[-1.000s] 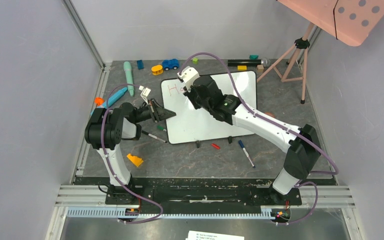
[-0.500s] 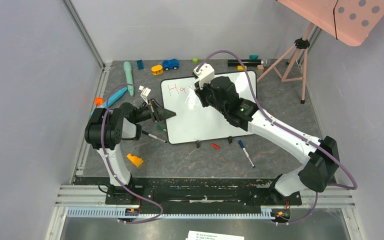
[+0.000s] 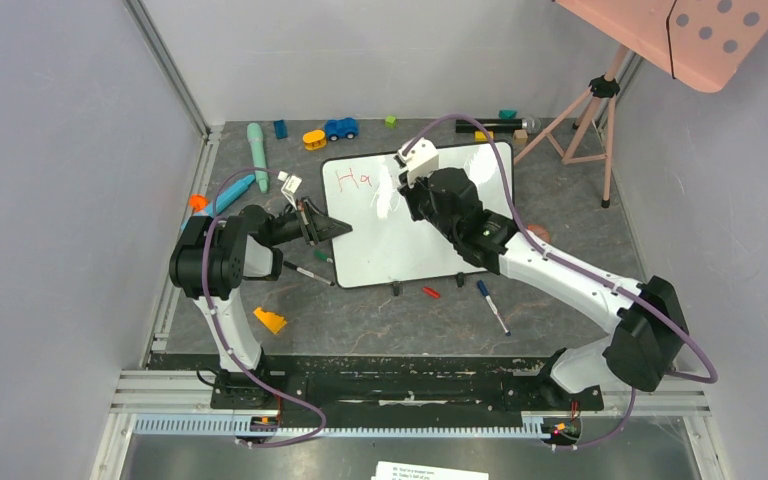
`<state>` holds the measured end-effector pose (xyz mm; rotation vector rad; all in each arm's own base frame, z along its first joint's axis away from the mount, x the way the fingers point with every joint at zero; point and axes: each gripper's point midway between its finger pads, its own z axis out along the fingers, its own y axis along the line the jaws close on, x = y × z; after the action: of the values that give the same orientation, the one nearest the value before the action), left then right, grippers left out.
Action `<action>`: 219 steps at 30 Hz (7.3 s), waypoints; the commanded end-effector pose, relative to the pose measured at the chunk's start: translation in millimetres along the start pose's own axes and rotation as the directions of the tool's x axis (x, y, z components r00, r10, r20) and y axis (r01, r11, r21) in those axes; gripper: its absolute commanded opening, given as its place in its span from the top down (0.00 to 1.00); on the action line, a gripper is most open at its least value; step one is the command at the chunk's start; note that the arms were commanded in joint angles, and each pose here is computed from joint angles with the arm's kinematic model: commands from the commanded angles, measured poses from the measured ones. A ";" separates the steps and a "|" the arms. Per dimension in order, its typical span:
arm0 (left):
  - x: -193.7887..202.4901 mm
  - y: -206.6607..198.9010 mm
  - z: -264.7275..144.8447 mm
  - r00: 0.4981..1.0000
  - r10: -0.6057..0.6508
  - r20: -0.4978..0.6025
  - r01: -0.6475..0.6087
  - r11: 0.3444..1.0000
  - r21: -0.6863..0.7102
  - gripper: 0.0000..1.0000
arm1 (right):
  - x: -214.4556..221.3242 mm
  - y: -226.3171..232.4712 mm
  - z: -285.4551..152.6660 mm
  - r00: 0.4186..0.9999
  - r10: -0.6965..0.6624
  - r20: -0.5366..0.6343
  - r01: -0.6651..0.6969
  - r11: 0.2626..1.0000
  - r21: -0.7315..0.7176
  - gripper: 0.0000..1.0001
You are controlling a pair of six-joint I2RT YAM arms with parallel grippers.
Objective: Write a sentence on the whiteboard
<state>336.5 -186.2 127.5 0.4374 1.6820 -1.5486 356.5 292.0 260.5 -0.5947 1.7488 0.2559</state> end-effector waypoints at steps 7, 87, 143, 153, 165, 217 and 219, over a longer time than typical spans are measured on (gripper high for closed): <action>-0.5 -4.5 0.4 0.991 0.137 0.003 -0.137 0.990 0.023 0.98 | -29.6 -15.1 -10.3 0.992 -0.001 0.127 -0.006 0.998 0.056 1.00; -0.9 -4.2 1.5 0.991 0.135 0.003 -0.135 0.990 0.025 0.98 | -27.7 4.5 13.4 0.998 -0.012 0.057 0.017 0.996 -0.083 1.00; -0.2 -4.1 1.0 0.991 0.133 0.002 -0.133 0.991 0.024 0.98 | 37.3 12.5 19.1 0.989 -0.057 -0.137 0.041 0.993 -0.111 1.00; -0.4 -4.7 1.3 0.991 0.135 0.001 -0.135 0.991 0.025 0.98 | 33.6 16.7 14.2 0.989 -0.055 -0.137 0.035 0.989 -0.141 1.00; -0.3 -4.5 1.3 0.991 0.136 0.001 -0.136 0.990 0.026 0.98 | -24.0 12.6 9.9 0.999 -0.032 -0.020 0.029 0.990 -0.141 1.00; -0.8 -4.4 1.7 0.991 0.136 0.001 -0.136 0.990 0.027 0.98 | -10.3 -15.2 39.1 0.995 -0.069 -0.071 0.070 0.997 0.018 1.00; -0.4 -4.3 1.5 0.991 0.135 0.000 -0.135 0.991 0.027 0.98 | -9.9 -17.9 36.9 0.995 -0.068 -0.071 0.069 0.997 0.024 1.00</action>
<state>336.3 -186.2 127.0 0.4333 1.6846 -1.5495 386.3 313.8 246.9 -0.7223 1.8166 0.2403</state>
